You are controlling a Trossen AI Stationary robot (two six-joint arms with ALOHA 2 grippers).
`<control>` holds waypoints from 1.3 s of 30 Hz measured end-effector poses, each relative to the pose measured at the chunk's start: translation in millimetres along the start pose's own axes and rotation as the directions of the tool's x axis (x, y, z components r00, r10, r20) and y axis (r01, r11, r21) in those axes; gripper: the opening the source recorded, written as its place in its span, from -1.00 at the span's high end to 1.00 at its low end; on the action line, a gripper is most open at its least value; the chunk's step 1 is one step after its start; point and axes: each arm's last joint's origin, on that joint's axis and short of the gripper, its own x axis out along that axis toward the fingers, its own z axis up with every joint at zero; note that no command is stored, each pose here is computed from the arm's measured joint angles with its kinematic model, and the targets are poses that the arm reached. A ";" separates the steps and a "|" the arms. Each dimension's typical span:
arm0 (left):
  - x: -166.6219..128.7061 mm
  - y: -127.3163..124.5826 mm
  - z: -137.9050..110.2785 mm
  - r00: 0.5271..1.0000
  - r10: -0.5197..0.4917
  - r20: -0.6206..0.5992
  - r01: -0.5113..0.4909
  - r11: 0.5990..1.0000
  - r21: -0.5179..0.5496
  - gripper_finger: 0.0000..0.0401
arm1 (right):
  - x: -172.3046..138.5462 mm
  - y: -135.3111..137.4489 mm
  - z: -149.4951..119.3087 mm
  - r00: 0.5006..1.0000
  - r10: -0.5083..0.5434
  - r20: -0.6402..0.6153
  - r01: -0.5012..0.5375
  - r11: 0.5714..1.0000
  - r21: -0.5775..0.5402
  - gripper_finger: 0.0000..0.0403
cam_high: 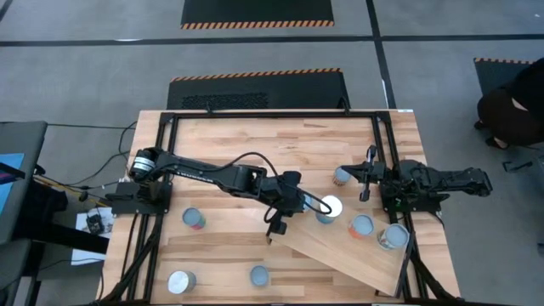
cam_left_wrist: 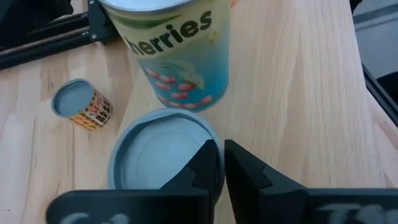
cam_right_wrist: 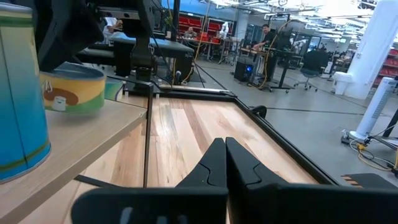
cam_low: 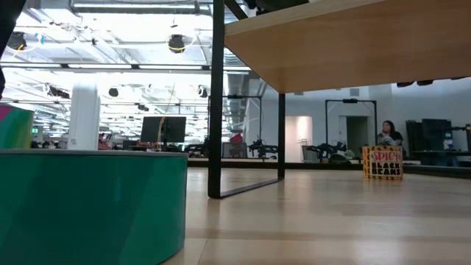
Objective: Pick and place cans onto a shelf
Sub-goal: Put the canned mushrooms on the shelf, then put the canned chicken soup on the shelf
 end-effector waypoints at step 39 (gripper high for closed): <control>-13.9 8.8 -0.5 1.000 0.013 -0.017 -0.012 0.998 0.058 1.00 | 0.0 -0.3 2.0 1.000 -0.003 0.019 0.003 1.000 0.005 0.96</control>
